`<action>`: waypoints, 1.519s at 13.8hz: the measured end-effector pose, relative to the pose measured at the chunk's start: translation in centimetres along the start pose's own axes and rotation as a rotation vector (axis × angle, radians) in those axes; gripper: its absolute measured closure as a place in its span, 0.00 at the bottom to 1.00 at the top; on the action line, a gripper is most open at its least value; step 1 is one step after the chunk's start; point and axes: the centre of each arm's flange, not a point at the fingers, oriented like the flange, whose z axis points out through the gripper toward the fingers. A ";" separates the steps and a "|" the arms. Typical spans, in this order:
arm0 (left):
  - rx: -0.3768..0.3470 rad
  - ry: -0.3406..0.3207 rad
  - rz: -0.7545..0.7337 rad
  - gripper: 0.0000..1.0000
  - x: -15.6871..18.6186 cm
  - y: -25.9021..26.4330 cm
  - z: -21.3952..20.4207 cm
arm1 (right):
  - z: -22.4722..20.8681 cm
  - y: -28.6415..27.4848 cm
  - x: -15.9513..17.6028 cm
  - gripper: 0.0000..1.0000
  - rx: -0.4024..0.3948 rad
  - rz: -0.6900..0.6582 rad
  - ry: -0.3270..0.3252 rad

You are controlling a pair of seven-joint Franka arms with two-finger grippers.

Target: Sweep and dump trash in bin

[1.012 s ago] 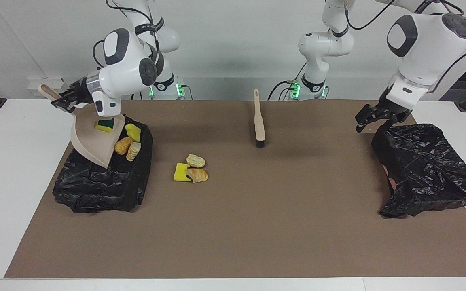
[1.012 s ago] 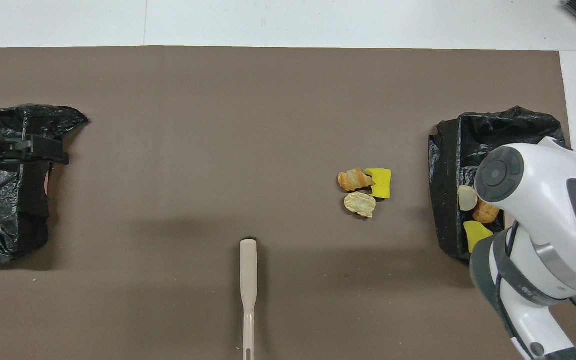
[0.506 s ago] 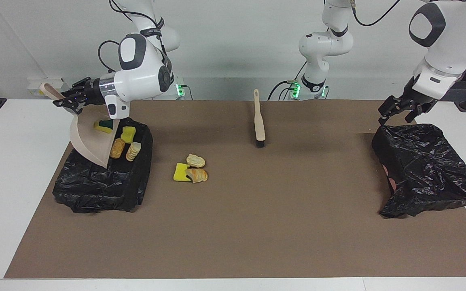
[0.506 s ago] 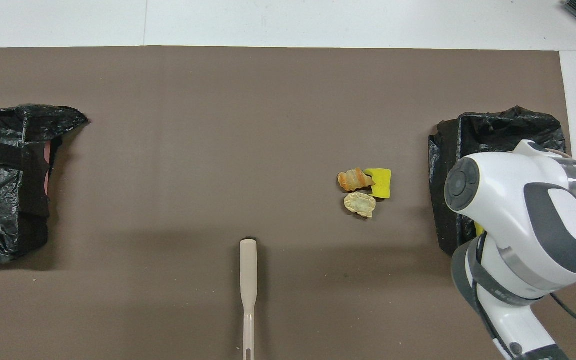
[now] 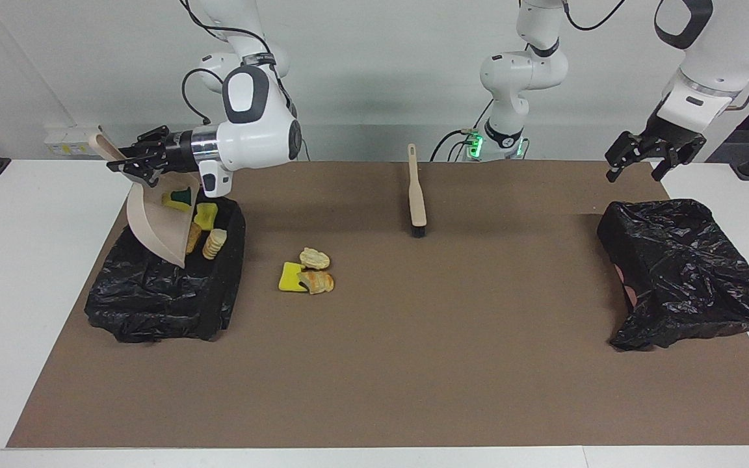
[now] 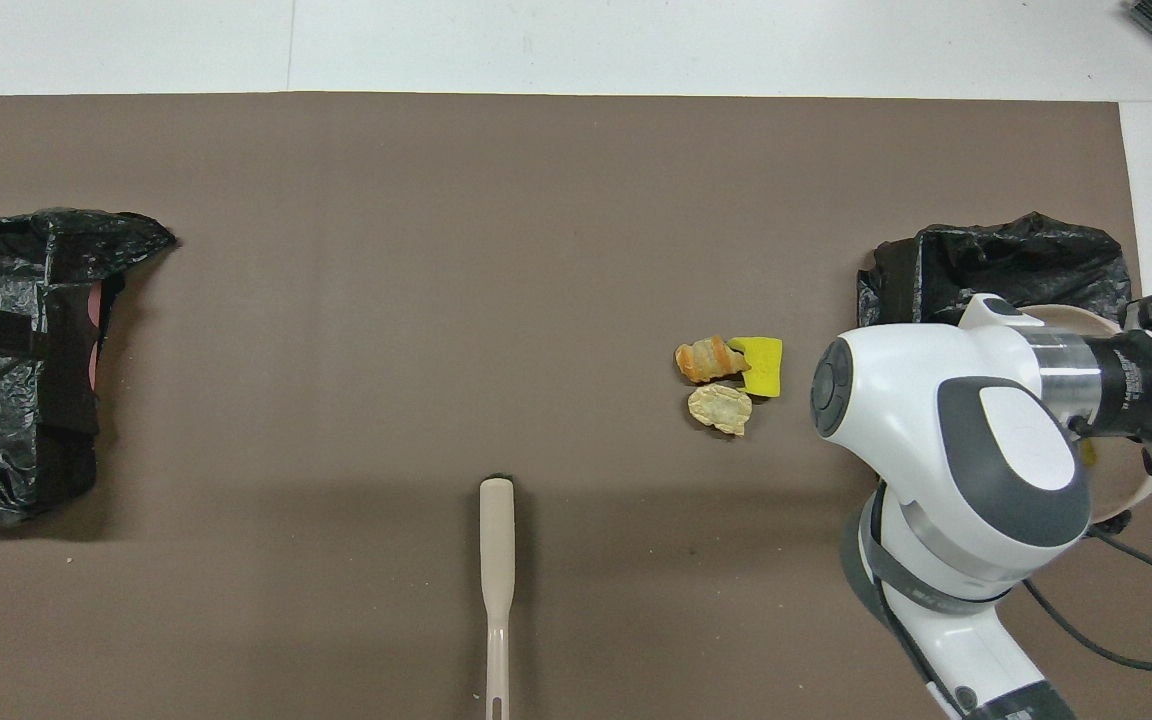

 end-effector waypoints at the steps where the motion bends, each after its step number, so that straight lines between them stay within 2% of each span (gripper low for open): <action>1: 0.000 -0.001 0.002 0.00 0.0 0.1 0.0 | -0.5 0.0 -0.3 0.68 -0.010 0.005 -0.020; 7: 0.003 -0.019 0.033 0.00 -0.1 0.8 0.3 | -3.9 -1.1 -1.1 0.68 -0.015 0.002 -0.085; 11: 0.004 -0.097 0.045 0.00 -0.1 0.9 1.7 | -3.9 -0.8 -0.4 0.68 -0.027 -0.014 -0.126; 13: 0.004 -0.104 0.058 0.00 0.1 1.4 2.0 | -4.0 -0.7 -1.7 0.68 -0.014 0.013 -0.121; 14: 0.004 -0.106 0.067 0.00 0.2 1.9 2.1 | -4.3 -0.5 -3.3 0.68 -0.004 0.044 -0.092; 18: 0.004 -0.106 0.089 0.00 0.1 3.1 2.2 | -5.6 -1.6 -11.7 0.68 0.048 0.183 0.187; 19: 0.004 -0.106 0.089 0.00 0.1 3.1 2.2 | -5.7 -2.5 -13.1 0.68 0.071 0.240 0.258; 21: 0.004 -0.106 0.089 0.00 0.1 3.1 2.2 | -6.2 -4.2 -13.6 0.68 0.164 0.375 0.401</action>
